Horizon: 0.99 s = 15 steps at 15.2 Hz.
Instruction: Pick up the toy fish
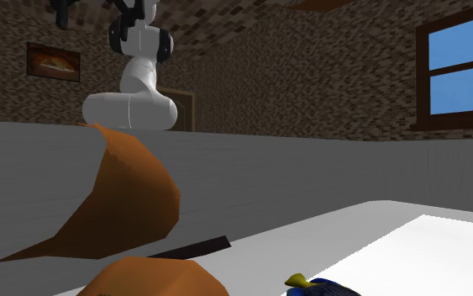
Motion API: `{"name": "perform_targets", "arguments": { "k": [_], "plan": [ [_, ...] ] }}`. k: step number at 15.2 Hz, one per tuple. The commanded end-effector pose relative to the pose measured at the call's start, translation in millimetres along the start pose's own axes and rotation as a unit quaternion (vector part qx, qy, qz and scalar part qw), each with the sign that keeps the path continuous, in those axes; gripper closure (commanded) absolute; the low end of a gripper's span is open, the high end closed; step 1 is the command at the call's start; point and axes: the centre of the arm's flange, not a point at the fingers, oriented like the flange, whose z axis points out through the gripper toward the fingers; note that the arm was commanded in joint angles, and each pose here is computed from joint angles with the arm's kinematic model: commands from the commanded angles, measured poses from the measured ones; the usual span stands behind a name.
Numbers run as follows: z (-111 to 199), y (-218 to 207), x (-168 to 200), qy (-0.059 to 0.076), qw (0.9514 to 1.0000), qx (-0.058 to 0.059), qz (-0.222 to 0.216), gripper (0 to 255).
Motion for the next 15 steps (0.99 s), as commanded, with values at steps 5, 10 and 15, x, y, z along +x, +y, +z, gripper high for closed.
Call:
{"name": "perform_targets", "arguments": {
  "k": [5,10,15],
  "plan": [
    [33,-32,24,0.001,1.0,0.005,-0.008,0],
    [73,-73,54,0.002,0.9998,0.011,-0.018,0],
    [113,-115,82,0.003,0.9995,0.018,-0.028,0]
  ]
}}
